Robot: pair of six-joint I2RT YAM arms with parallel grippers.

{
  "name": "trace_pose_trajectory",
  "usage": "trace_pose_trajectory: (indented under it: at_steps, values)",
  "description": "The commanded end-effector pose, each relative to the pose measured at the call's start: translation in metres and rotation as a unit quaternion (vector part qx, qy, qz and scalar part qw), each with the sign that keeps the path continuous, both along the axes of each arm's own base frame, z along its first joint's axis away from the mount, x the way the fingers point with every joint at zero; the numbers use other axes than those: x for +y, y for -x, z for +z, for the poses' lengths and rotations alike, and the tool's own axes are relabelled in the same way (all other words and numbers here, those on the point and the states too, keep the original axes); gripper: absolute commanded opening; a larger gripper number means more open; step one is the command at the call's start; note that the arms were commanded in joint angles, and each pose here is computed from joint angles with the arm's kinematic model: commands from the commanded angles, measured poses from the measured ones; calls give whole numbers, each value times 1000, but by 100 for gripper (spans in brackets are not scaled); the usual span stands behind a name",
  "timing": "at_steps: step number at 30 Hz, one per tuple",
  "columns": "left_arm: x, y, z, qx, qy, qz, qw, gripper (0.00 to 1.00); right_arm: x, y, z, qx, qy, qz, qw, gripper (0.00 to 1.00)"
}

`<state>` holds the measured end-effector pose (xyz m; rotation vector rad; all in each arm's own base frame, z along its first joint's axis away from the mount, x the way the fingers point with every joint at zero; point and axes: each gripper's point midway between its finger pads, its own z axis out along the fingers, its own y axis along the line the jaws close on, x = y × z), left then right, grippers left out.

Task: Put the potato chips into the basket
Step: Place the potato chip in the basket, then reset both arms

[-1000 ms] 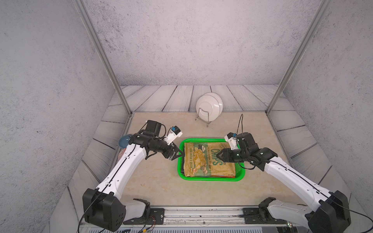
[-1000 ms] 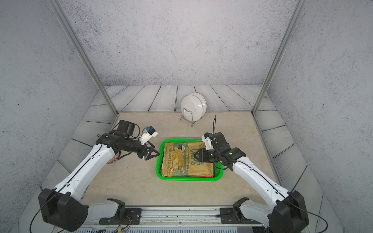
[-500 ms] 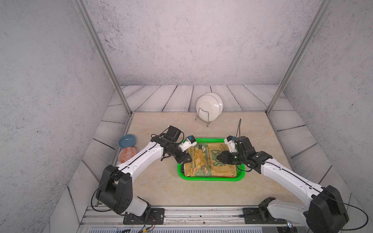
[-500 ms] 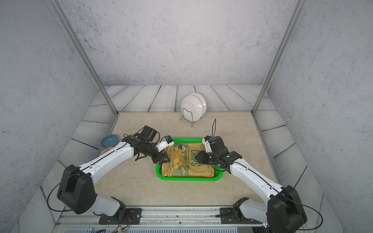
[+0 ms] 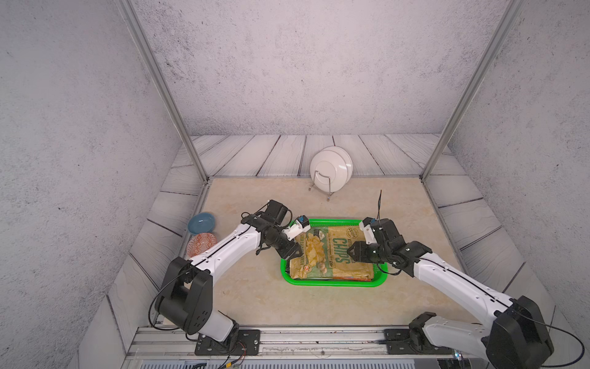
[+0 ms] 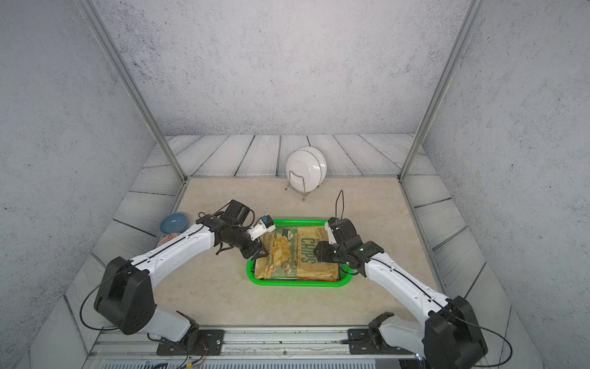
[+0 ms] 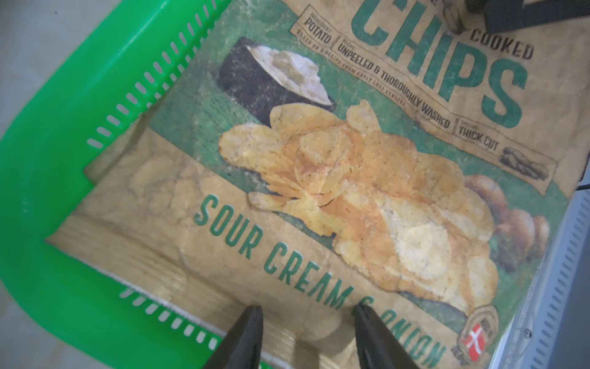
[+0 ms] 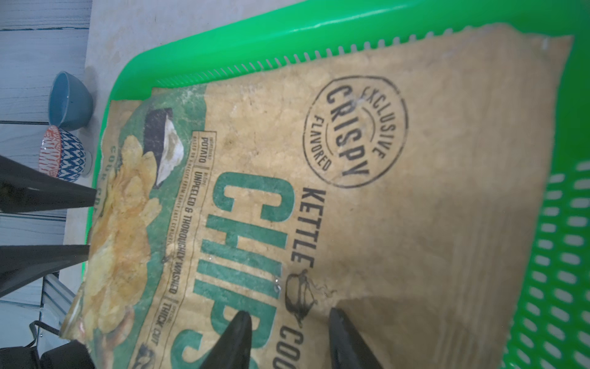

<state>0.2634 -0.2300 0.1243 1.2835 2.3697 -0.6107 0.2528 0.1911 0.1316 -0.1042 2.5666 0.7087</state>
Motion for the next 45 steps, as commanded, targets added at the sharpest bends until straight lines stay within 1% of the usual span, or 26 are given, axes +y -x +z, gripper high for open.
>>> trace_pose_trajectory:
  at_steps: [1, 4, 9, 11, 15, 19, 23, 25, 26, 27, 28, 31, 35, 37, 39, 42, 45]
  values:
    - [9, 8, 12, -1, -14, 0, 1000, 62, -7, 0, 34, -52, 5, 7, 999, 45]
    - [9, 6, 35, -18, -3, 8, 1000, 72, -8, -2, 55, -89, -7, 8, 996, 46]
    - [12, 0, 74, -57, 12, 22, 998, 81, -13, -5, 85, -141, -18, -2, 990, 49]
    - [14, -4, 86, -65, 18, 32, 997, 84, -15, -7, 93, -154, -11, -6, 988, 49]
    - [27, -22, 101, -87, 27, 80, 993, 98, -26, -18, 103, -175, 21, -27, 984, 51]
    - [44, -42, 111, -101, 55, 138, 984, 99, -37, -32, 110, -201, 50, -54, 977, 54]
    - [68, -63, 113, -113, 79, 208, 968, 99, -36, -40, 120, -242, 48, -51, 968, 57]
    - [84, -73, 110, -116, 81, 251, 958, 99, -38, -42, 125, -261, 42, -59, 963, 64]
    - [89, -75, 108, -117, 80, 259, 955, 99, -39, -43, 127, -268, 36, -67, 960, 67]
    - [93, -76, 105, -117, 78, 265, 954, 98, -40, -42, 127, -274, 32, -68, 959, 73]
    - [96, -75, 99, -114, 76, 264, 955, 99, -38, -42, 130, -290, 23, -65, 955, 74]
    - [112, -78, 80, -108, 68, 284, 950, 99, -38, -36, 132, -307, 23, -50, 950, 74]
    - [148, -92, 52, -105, 63, 343, 931, 99, -56, -36, 127, -324, 51, -82, 941, 74]
    - [167, -98, 36, -114, 35, 365, 923, 99, -60, -35, 128, -333, 59, -83, 937, 74]
    - [183, -105, 23, -131, 20, 388, 912, 99, -67, -34, 127, -335, 74, -94, 935, 74]
    - [201, -111, 11, -147, 25, 416, 897, 99, -75, -33, 122, -328, 98, -100, 934, 74]
    - [210, -113, 3, -161, 29, 430, 888, 99, -81, -31, 117, -320, 113, -104, 935, 75]
